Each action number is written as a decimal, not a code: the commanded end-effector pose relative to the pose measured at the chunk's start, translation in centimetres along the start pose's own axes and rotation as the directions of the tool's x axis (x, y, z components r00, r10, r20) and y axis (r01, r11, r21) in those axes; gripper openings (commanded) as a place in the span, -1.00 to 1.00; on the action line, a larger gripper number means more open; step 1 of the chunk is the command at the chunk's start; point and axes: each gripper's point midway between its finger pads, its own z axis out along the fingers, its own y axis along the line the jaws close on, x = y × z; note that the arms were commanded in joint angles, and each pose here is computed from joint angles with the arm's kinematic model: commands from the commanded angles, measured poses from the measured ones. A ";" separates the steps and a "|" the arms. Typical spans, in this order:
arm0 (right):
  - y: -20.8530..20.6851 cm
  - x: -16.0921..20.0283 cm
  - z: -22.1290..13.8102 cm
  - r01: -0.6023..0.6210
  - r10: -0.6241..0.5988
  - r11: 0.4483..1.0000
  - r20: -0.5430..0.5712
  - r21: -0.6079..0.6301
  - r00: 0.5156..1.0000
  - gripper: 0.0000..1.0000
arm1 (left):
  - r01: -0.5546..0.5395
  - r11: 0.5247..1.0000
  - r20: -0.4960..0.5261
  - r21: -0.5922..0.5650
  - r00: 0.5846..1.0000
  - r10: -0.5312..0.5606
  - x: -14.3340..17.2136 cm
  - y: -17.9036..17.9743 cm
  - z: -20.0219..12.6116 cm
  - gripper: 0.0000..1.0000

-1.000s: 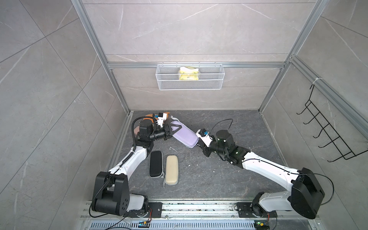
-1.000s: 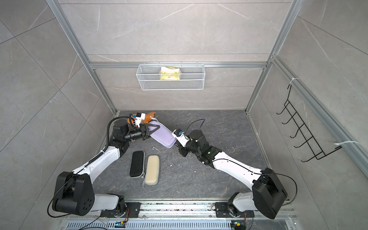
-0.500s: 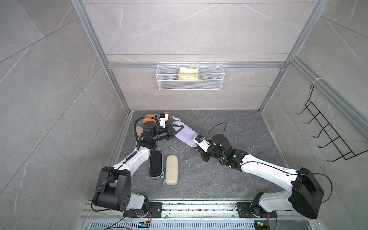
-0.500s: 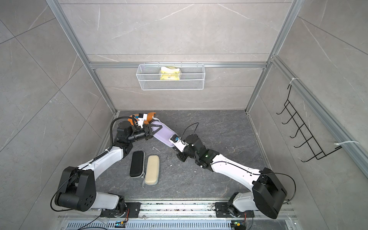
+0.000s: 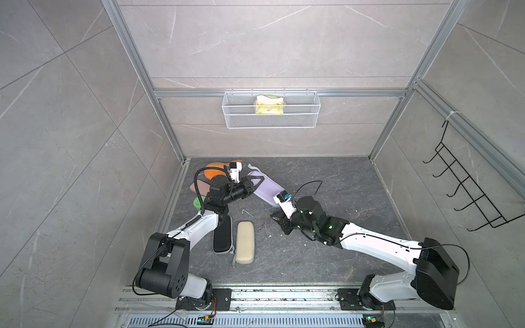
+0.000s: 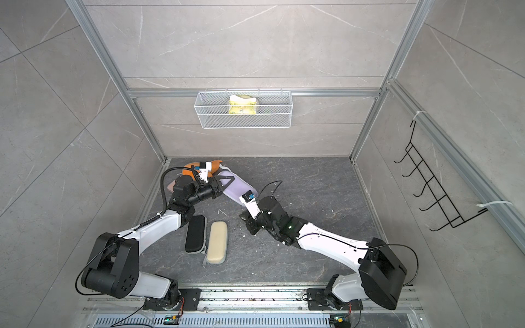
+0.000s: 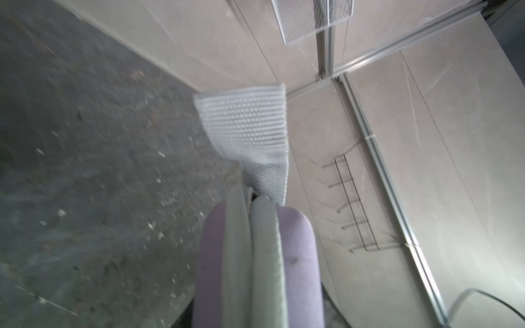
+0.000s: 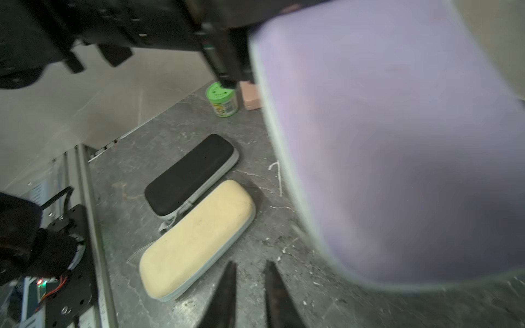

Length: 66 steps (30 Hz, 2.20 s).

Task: Put umbrellas into zippered umbrella sleeves
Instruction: Zip the zipper on the umbrella sleeve, then adjust the umbrella sleeve.

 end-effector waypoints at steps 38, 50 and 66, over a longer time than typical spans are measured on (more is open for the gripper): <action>-6.2 -6.8 -4.1 -0.646 0.759 0.632 0.170 -0.428 0.629 0.75 | 0.005 0.971 0.170 0.241 0.984 -0.047 0.1 -8.5 -1.7 -1.00; -7.1 -9.7 -3.6 -0.610 0.783 0.600 0.224 -0.517 0.580 0.00 | 0.006 0.984 0.154 0.176 0.988 -0.033 2.2 -7.7 -0.6 -0.25; -5.2 -6.8 -3.3 -0.542 0.561 0.714 -0.101 -0.442 0.822 -0.75 | -0.249 0.953 -0.098 -0.172 0.967 0.235 1.9 -4.5 -10.0 0.59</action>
